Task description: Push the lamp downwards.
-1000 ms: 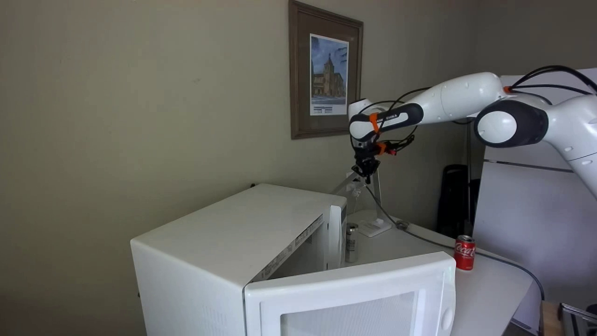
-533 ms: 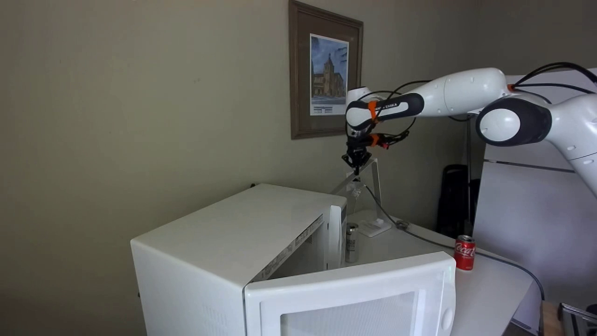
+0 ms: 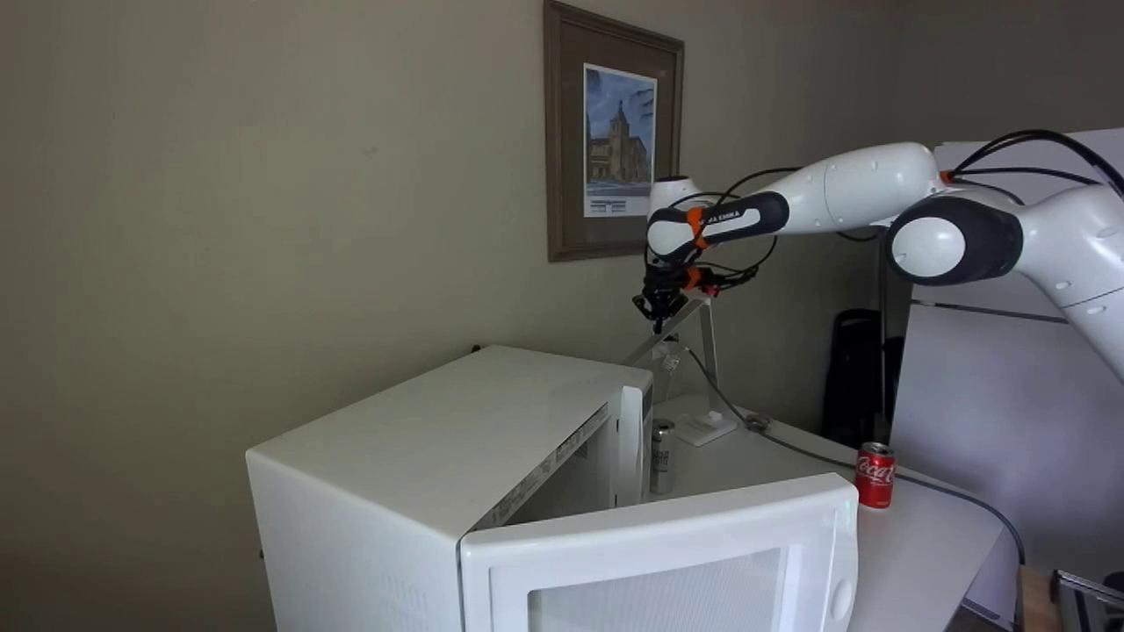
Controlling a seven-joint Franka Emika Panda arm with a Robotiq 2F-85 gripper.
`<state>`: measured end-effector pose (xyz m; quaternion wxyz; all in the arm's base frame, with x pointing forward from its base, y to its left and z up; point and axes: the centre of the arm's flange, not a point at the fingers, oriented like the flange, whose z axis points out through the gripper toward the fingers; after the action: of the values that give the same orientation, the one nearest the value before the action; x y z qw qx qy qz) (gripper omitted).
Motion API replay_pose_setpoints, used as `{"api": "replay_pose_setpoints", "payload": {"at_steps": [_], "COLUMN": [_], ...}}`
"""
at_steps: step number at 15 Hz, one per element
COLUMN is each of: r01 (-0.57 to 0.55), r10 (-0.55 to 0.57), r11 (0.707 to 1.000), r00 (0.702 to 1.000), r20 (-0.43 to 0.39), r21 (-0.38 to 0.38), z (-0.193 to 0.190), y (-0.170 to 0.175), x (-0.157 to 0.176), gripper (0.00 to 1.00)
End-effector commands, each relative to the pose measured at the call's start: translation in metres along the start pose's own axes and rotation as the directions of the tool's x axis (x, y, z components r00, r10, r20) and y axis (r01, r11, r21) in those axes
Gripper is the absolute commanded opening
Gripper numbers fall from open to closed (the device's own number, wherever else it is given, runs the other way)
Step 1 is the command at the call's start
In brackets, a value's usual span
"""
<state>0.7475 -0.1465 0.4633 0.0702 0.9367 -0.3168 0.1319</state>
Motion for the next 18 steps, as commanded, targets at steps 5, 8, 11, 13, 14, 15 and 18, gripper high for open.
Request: {"api": "replay_pose_setpoints", "payload": {"at_steps": [5,8,11,13,14,15,18], "r01": [-0.054,-0.080,-0.111,-0.127,-0.133,-0.138,-0.152], "r10": [0.056,0.084,0.116,0.135,0.141,0.147,0.161], "r11": [0.997,0.994,0.988,0.984,0.982,0.981,0.977], "r00": [0.998,0.996,0.992,0.990,0.988,0.988,0.986], "r20": [0.027,0.039,0.047,0.053,0.054,0.056,0.052], "r21": [-0.050,-0.077,-0.105,-0.121,-0.131,-0.136,-0.147], "z": [0.031,0.043,0.056,0.064,0.067,0.070,0.075], "y": [0.022,0.041,0.060,0.071,0.076,0.079,0.084], "x": [0.003,0.002,0.003,0.003,0.003,0.003,0.004], "gripper": [0.00,0.00,0.00,0.00,0.00,0.00,0.00]}}
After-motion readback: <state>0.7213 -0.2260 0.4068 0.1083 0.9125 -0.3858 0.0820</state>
